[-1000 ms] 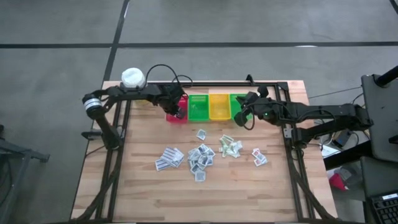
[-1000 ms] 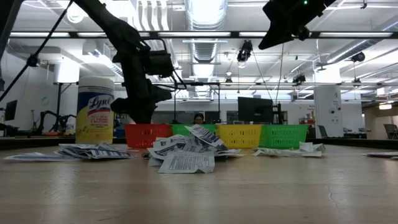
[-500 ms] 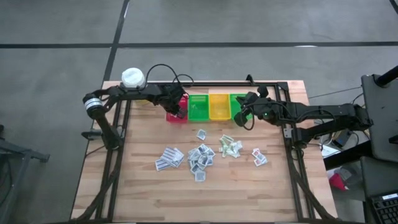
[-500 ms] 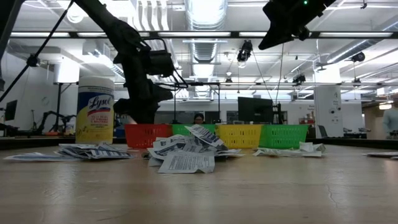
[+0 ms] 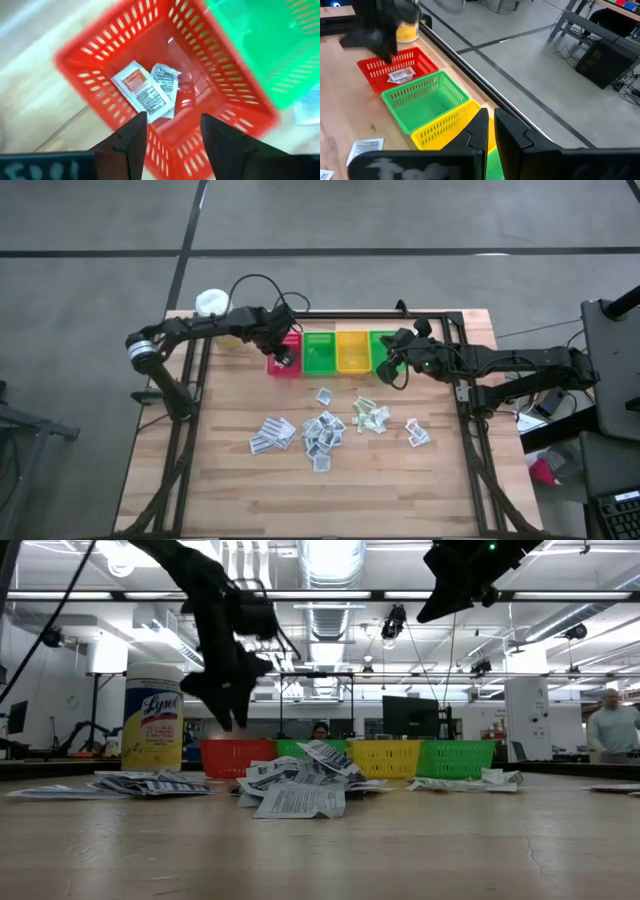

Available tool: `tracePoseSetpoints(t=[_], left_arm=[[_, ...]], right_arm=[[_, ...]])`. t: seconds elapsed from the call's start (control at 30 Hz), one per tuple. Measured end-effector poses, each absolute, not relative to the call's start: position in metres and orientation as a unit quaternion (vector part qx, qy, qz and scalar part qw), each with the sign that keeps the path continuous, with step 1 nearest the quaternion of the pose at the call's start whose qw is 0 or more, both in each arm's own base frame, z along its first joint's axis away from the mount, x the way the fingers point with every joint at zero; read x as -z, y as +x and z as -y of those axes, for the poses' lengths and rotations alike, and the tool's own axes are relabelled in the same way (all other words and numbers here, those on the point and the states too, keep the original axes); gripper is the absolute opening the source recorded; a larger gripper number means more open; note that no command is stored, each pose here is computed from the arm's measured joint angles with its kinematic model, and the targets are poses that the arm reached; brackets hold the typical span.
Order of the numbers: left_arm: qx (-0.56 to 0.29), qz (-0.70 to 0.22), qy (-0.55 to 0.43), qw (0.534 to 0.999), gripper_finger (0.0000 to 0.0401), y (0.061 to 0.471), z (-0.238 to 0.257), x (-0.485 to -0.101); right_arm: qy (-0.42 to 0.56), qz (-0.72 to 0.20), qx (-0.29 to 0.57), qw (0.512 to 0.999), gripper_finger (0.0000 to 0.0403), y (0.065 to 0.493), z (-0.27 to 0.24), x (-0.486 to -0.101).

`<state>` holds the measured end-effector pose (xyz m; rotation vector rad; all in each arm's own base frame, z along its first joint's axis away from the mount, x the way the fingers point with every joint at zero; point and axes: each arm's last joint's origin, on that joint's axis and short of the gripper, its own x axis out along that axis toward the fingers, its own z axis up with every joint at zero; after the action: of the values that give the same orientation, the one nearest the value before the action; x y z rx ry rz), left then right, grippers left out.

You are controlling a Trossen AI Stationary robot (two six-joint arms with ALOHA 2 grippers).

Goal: Pick & Place First Aid Supplies
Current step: Put the ointment pack into the red bin

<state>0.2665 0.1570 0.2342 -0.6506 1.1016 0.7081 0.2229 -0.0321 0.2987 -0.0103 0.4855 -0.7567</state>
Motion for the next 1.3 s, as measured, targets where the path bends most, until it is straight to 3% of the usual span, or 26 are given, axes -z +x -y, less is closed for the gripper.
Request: tracePoseSetpoints(t=[0.2,0.37,0.53,0.73,0.97,1.3], left_arm=[[-0.289,-0.450,-0.261,0.803,0.0177,0.255,-0.130,-0.287],[-0.221,-0.367,-0.125,0.895,0.0177,0.248,-0.097,-0.321],[-0.179,-0.240,-0.046,0.953,0.0177,0.241,-0.073,-0.330],[-0.189,-0.146,-0.084,0.967,0.0176,0.218,-0.066,-0.311],[-0.189,-0.067,-0.131,0.971,0.0176,0.196,-0.060,-0.288],[-0.189,-0.042,-0.134,0.972,0.0177,0.191,-0.058,-0.283]], right_arm=[[0.003,-0.317,0.251,0.915,0.0027,0.219,0.026,-0.287],[0.017,-0.404,0.127,0.906,0.0027,0.211,0.018,-0.274],[0.029,-0.461,0.097,0.881,0.0027,0.202,0.016,-0.266],[0.088,-0.534,0.014,0.841,0.0027,0.189,0.006,-0.259],[0.098,-0.611,-0.007,0.786,0.0027,0.173,-0.016,-0.252],[0.177,-0.646,0.044,0.742,0.0029,0.164,-0.027,-0.229]])
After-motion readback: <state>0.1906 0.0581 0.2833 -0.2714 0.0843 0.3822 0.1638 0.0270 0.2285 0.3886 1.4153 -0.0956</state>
